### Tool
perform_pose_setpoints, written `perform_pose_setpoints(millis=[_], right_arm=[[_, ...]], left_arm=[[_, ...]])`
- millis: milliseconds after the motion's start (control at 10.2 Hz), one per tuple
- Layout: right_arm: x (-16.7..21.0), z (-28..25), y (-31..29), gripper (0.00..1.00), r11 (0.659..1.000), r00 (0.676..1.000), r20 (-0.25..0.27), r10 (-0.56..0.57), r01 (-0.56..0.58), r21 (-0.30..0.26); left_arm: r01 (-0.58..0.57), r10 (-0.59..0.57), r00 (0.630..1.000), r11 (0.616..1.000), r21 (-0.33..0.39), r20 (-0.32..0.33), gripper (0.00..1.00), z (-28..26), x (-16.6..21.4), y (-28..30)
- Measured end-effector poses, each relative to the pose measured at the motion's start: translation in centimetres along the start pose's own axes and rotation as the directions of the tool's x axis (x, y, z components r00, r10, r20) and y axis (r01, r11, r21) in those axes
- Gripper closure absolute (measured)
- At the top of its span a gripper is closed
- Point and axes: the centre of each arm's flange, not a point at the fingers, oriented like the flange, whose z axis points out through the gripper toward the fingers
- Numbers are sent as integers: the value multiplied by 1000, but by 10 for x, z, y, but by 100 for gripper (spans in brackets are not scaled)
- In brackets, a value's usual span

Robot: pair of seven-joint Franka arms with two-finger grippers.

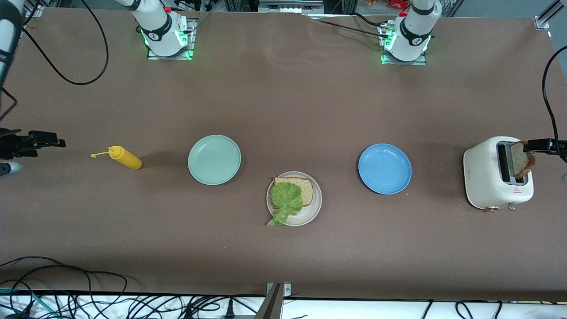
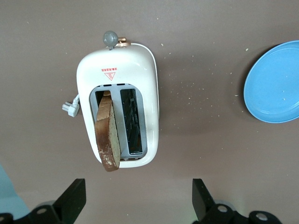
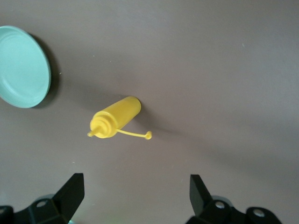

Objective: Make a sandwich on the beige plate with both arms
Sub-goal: 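Grasp the yellow squeeze bottle with the right gripper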

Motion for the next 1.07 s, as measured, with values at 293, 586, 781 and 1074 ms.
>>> perform_pose_setpoints(millis=[293, 586, 781, 1074], right_arm=[[-37, 48, 51, 0, 950, 932, -244, -268, 298, 94], [-55, 108, 68, 0, 857, 787, -456, -415, 506, 94], [-59, 146, 75, 0, 808, 696, -547, -465, 586, 60], [-61, 199, 79, 0, 761, 595, -631, -498, 649, 11]], left_arm=[[0, 0, 1000, 1000, 0, 0, 0, 0, 0, 0], [0, 0, 1000, 1000, 0, 0, 0, 0, 0, 0], [0, 0, 1000, 1000, 0, 0, 0, 0, 0, 0], [0, 0, 1000, 1000, 0, 0, 0, 0, 0, 0]])
